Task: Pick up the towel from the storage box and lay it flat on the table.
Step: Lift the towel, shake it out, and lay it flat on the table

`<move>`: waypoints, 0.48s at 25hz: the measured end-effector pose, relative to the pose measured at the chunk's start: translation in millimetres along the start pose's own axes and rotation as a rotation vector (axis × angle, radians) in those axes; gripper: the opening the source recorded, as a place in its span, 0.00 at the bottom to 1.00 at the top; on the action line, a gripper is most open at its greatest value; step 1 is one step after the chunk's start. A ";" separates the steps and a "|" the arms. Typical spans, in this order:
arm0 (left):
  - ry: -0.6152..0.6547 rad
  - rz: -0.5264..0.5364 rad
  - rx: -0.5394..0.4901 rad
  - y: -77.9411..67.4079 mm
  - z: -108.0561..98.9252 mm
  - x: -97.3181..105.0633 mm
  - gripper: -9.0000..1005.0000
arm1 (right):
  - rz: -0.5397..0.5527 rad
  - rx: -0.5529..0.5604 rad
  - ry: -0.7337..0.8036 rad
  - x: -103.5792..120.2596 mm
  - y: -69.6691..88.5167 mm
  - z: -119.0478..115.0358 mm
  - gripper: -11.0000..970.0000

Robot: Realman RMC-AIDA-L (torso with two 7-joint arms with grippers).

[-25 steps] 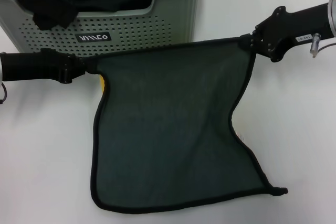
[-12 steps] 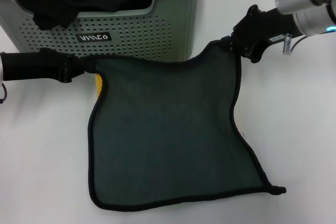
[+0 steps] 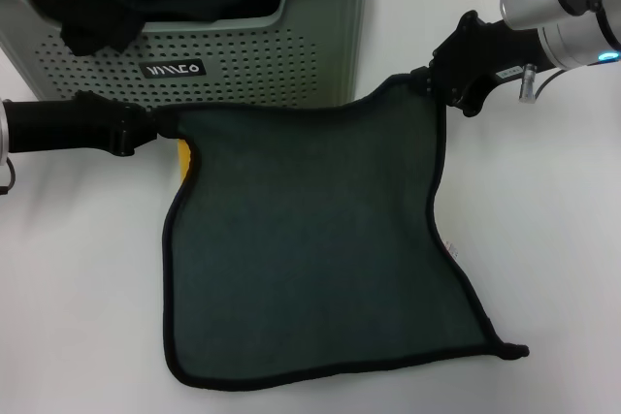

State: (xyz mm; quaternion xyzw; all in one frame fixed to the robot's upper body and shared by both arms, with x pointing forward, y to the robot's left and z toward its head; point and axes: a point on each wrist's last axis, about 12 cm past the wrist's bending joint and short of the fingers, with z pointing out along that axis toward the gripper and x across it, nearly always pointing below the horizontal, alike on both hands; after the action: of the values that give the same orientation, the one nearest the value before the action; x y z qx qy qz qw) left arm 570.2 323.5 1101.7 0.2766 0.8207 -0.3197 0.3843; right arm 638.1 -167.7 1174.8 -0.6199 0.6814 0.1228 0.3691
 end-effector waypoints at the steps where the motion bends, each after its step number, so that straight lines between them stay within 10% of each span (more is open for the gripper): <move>1: 0.000 -0.001 -0.002 0.2 0.5 0.3 0.02 | 0.003 0.003 -0.001 0.7 -0.2 0.0 0.07; 12: 0.001 -0.006 -0.017 2.0 2.7 2.3 0.02 | 0.037 0.017 -0.002 8.8 0.2 1.6 0.08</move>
State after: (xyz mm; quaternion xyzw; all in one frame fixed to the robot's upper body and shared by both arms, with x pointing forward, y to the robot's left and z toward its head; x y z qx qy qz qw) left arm 571.6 323.3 1097.9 0.2709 0.8243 -0.3140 0.3854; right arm 638.9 -173.3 1167.8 -0.6038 0.6937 0.1244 0.3725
